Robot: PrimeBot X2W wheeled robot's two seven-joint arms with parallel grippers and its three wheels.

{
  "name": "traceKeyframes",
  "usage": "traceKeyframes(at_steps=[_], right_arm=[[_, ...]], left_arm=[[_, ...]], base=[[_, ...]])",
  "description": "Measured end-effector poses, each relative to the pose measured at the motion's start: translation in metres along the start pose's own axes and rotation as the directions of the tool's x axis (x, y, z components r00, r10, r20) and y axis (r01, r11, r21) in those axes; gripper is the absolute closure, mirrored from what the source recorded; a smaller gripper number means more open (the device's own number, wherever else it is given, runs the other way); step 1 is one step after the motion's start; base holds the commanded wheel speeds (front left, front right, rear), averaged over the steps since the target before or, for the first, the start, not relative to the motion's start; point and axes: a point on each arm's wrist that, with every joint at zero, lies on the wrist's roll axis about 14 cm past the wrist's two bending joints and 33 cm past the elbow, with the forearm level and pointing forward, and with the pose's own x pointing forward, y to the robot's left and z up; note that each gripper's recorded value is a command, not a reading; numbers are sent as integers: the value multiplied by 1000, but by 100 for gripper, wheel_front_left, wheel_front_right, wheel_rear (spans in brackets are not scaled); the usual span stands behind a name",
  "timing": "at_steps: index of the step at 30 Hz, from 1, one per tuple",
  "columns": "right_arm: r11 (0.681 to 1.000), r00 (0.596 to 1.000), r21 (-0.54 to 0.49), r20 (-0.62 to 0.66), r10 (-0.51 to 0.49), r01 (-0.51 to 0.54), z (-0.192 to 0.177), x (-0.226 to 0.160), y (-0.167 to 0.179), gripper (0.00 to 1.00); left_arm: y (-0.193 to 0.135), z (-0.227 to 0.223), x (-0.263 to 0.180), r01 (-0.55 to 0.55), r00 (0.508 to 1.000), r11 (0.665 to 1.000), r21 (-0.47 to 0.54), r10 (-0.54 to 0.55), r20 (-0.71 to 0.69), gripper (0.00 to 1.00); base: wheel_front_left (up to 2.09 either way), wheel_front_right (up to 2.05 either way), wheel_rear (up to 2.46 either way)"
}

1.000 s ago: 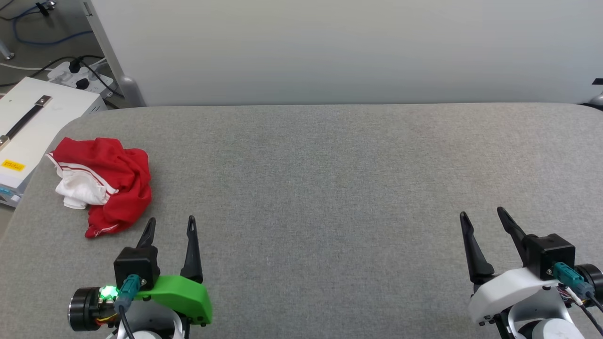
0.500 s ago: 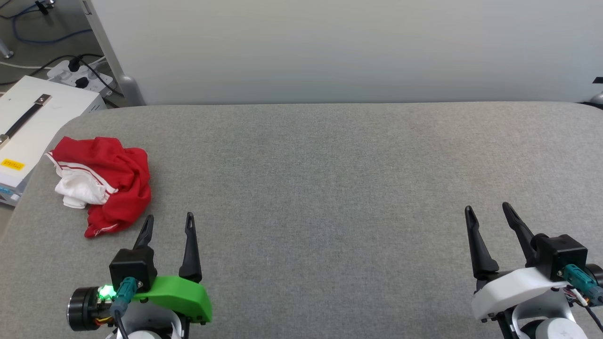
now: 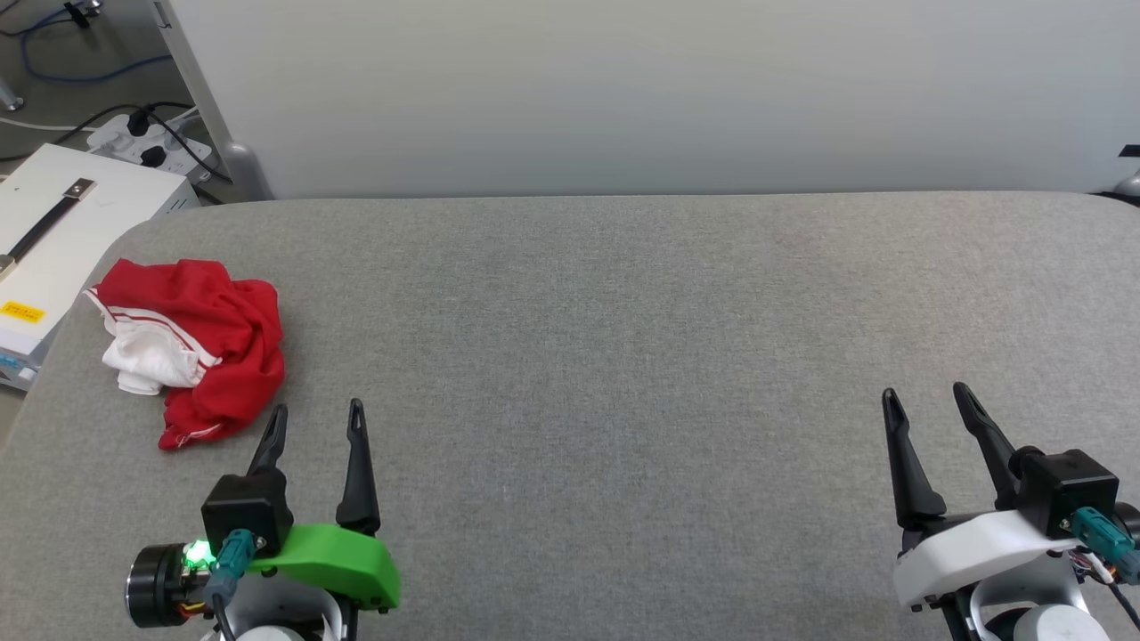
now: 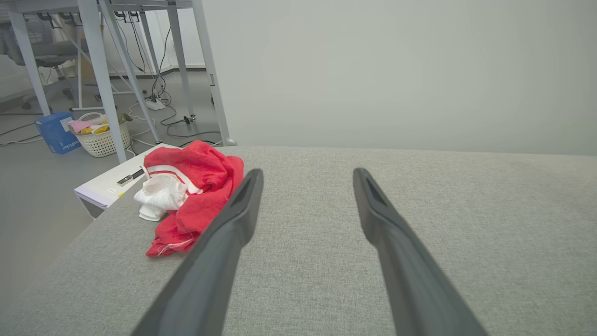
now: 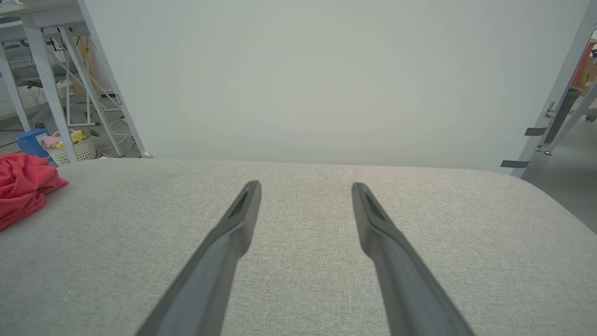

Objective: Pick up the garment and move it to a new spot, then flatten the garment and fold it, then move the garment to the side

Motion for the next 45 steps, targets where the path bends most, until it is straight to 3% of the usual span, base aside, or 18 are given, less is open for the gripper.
traceKeyframes(at_steps=[45], right_arm=[[998,998,60,56,0,-3,0,-8,3,0]], left_arm=[[4,-3,-4,-21,999,999,-46,23,42,0]], base=[[0,0,0]])
